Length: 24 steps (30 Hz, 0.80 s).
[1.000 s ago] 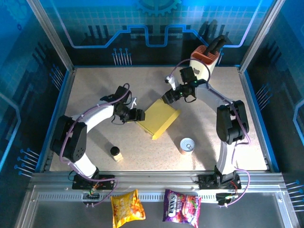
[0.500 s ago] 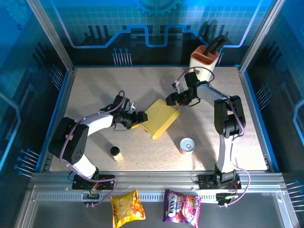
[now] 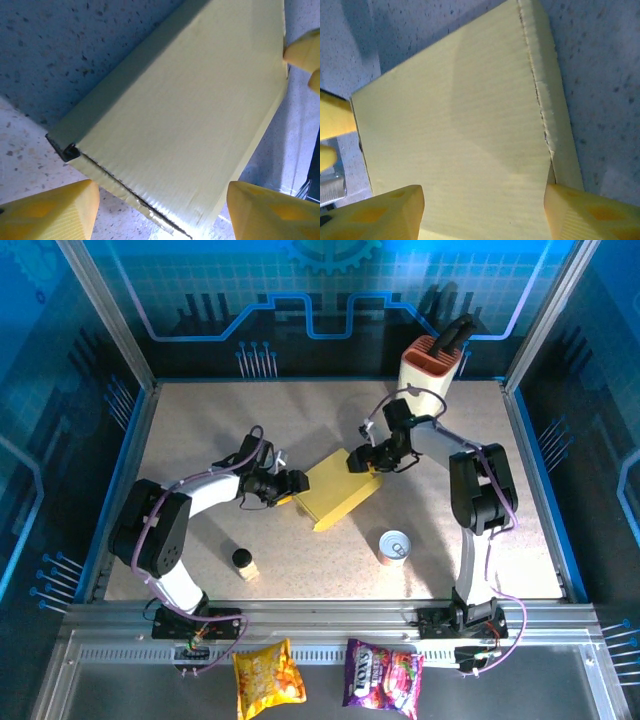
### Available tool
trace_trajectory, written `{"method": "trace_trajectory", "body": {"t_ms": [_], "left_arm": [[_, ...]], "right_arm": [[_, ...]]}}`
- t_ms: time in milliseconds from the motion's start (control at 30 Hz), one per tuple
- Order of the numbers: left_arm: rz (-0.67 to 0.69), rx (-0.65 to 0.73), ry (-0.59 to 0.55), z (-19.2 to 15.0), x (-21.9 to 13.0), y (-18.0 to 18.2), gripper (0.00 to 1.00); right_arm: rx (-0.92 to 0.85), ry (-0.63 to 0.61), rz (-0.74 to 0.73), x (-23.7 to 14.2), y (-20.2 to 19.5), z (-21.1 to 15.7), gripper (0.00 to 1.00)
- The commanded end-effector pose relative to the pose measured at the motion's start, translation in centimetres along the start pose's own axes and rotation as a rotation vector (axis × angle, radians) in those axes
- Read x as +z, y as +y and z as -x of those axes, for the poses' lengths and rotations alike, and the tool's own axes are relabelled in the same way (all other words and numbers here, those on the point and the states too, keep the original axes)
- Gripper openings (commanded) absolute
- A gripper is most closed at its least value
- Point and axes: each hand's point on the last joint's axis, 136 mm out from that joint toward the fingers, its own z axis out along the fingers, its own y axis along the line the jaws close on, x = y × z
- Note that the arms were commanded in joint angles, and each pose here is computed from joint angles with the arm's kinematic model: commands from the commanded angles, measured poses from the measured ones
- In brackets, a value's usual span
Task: Fold the paper box
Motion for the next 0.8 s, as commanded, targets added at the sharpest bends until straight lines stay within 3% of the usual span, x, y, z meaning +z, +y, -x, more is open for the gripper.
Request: {"method": "trace_trajectory", "body": {"t_ms": [0, 433, 767], "left_arm": [[0.01, 0.038, -0.001, 1.0, -0.4, 0.0, 0.68], [0.077, 0.074, 0.039, 1.1, -1.4, 1.7, 0.67], [0.184, 0.342, 0.081, 3.7, -2.4, 0.5, 0.65]], "right_arm": [[0.051, 0.076, 0.029, 0.0, 2.0, -3.0, 0.65], [0.04, 0.13, 0.061, -1.8, 6.2, -7.3, 0.66], [-0.033, 0.015, -0.117, -4.9, 4.9, -4.5, 0.66]]}}
